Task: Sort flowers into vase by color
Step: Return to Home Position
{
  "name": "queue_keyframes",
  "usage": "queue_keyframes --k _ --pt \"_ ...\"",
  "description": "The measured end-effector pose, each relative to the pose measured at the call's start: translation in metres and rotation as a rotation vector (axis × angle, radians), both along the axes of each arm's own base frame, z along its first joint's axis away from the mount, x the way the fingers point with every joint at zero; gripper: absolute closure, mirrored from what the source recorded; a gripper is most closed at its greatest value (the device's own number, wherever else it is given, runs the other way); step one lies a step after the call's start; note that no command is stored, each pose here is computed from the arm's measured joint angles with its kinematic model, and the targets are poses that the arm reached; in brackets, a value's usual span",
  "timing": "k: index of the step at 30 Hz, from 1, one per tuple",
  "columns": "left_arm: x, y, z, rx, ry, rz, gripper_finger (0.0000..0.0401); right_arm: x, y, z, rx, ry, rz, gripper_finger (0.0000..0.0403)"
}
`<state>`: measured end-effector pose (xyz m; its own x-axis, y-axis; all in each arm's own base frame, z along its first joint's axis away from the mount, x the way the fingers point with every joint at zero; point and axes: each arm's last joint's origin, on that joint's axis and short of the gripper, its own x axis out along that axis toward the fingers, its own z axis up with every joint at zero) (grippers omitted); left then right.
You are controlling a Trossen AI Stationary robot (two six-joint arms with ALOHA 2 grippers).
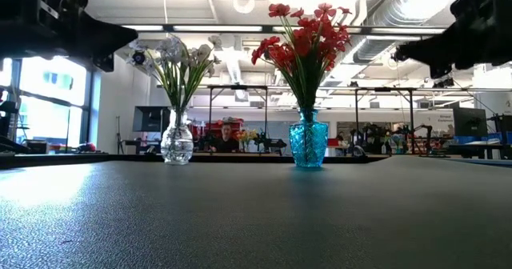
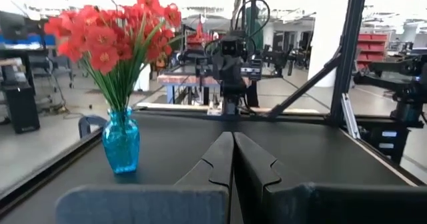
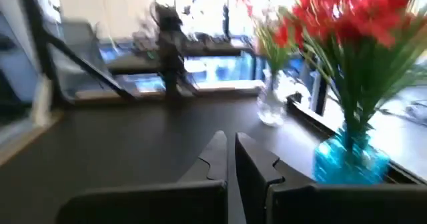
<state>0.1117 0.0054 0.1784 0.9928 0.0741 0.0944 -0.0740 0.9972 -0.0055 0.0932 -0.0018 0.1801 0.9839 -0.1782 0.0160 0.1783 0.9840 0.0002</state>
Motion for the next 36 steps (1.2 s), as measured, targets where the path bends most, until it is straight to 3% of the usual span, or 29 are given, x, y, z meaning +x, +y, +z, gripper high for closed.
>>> queue_keyframes --k 4,10,15,21,29,36 --pt "0.000 0.000 -0.003 -0.009 0.035 0.000 0.0401 0.001 0.002 -0.007 -0.027 0.067 0.069 0.0401" --pt "0.000 0.000 -0.003 -0.014 0.027 0.001 0.0401 0.004 0.006 -0.009 -0.001 -0.039 0.208 0.0401" --pt "0.000 0.000 -0.002 0.005 0.019 0.013 0.0401 0.003 0.005 0.001 -0.070 -0.137 0.206 0.0401" --pt "0.000 0.002 -0.002 -0.011 0.019 0.069 0.0401 0.005 0.003 -0.009 -0.183 -0.014 0.149 0.0401" --pt "0.000 0.002 -0.003 -0.053 0.023 0.068 0.0401 0.005 0.003 -0.013 -0.091 0.014 0.160 0.0401" --pt "0.000 0.002 -0.003 -0.053 0.025 0.068 0.0401 0.005 0.004 -0.013 -0.078 0.013 0.160 0.0401"
